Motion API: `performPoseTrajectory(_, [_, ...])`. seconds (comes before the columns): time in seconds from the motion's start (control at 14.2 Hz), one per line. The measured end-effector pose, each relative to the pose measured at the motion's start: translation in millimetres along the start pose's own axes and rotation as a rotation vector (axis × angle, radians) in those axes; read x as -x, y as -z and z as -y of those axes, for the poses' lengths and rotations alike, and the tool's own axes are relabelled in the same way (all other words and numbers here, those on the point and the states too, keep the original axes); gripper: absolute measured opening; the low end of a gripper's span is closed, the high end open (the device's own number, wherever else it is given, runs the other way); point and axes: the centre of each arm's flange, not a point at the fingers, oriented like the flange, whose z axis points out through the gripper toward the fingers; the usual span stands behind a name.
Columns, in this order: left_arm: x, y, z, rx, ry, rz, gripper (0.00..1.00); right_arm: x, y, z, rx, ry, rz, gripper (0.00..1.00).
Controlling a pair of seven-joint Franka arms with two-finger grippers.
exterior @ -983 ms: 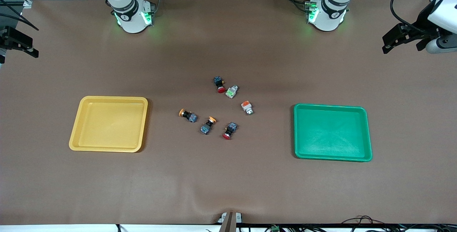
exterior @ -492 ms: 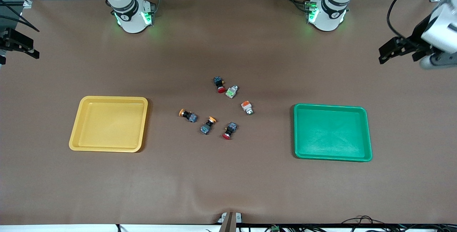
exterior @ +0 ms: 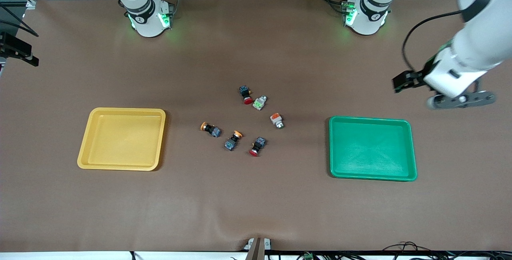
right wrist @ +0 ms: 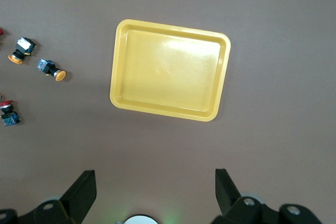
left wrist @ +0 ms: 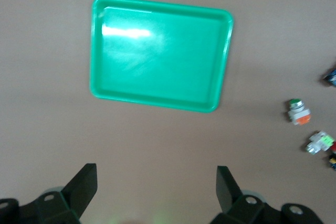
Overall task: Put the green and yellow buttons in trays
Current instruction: 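Lower the left gripper onto the white orange-based button and grasp it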
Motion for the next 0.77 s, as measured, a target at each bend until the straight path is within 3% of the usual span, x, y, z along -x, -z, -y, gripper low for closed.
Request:
performPoseTrajectory(0.21, [-11.7,-57.9,-52.2,0.009,0.103,0.006,1.00,-0.1,-0.2,-0.1,0.000,0.000,0.000,1.00])
performPoseTrajectory(0.42, [-19.3,-126.8,-96.8,0.060,0.172,-0.035,1.00,-0.3,-0.5,-0.2,-0.001,0.000,0.001,1.00])
performPoseTrajectory(0.77, [13.2,-217.4,-198.4,0.084,0.256,-0.023,1.00,-5.7,-6.9,3.3,-0.005,0.008,0.012,1.00])
